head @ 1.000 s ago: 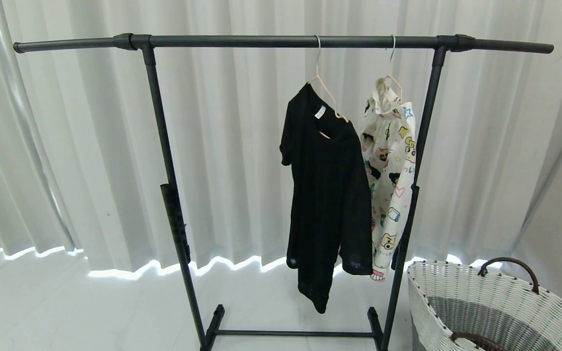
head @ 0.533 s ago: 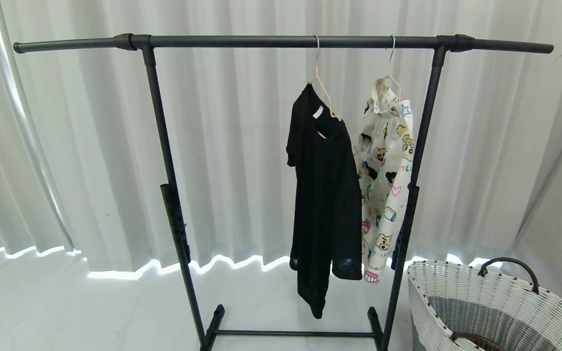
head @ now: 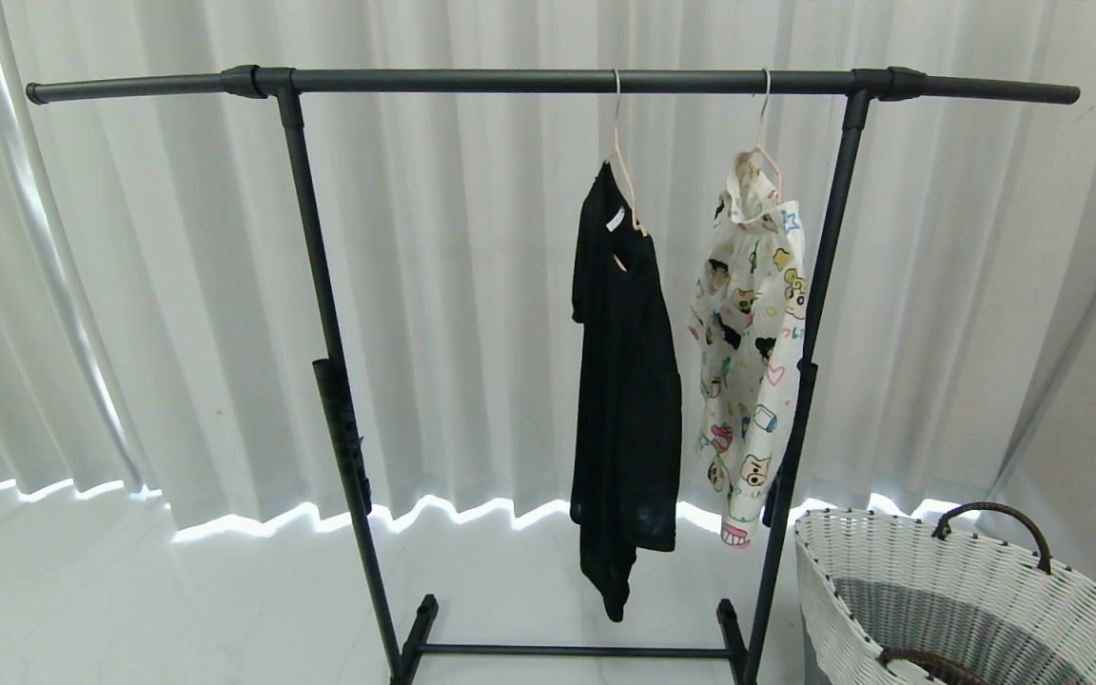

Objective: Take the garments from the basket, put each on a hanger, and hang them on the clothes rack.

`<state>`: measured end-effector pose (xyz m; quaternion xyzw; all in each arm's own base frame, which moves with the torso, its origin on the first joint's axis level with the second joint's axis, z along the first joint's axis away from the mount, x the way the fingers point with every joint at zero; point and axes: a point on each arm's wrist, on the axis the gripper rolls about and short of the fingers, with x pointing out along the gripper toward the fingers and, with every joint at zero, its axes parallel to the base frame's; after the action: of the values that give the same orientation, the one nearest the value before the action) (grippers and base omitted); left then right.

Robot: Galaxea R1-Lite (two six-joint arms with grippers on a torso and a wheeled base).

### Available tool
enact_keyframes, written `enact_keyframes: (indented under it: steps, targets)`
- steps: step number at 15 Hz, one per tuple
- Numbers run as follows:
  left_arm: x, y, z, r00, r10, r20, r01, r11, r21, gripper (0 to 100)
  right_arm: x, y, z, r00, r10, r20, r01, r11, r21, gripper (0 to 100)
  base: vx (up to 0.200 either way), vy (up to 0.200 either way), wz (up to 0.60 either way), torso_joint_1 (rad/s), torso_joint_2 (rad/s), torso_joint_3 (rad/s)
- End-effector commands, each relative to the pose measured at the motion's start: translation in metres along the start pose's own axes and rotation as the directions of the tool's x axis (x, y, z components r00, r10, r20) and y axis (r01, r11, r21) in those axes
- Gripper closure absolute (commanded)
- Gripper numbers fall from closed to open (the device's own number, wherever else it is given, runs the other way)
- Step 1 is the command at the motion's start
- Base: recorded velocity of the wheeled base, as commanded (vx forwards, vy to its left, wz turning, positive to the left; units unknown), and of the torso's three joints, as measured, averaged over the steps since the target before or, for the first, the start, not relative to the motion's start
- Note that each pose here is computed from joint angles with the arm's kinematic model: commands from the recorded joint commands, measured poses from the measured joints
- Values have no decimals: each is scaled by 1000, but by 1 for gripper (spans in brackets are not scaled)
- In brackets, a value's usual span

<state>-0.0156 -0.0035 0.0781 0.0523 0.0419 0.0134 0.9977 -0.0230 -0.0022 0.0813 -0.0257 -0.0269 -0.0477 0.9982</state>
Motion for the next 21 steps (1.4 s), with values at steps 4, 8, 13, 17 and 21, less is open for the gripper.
enact_keyframes:
  steps: [4, 8, 13, 17, 21]
  targets:
    - [-1, 2, -1, 986, -165, 25, 164, 986, 21, 0, 0, 0, 0, 1000, 5, -1, -5, 1000, 0, 0, 0, 0, 0, 0, 0, 0]
    - [-7, 2, -3, 991, -92, 100, 97, 994, -55, 0, 0, 0, -1, 1000, 7, -5, -7, 1000, 29, 0, 0, 0, 0, 0, 0, 0]
    - [-7, 2, -3, 992, -81, 99, 88, 993, -73, 0, 0, 2, -5, 995, 86, -46, -87, 996, -32, 0, 0, 0, 0, 0, 0, 0]
    - [-7, 2, -3, 992, -81, 99, 88, 993, -73, 0, 2, 2, -5, 995, 73, -71, -69, 996, 60, 0, 0, 0, 0, 0, 0, 0]
    - [-7, 2, -3, 992, -81, 99, 88, 993, -73, 0, 0, 3, -6, 994, 95, -50, -96, 995, -14, 0, 0, 0, 0, 0, 0, 0]
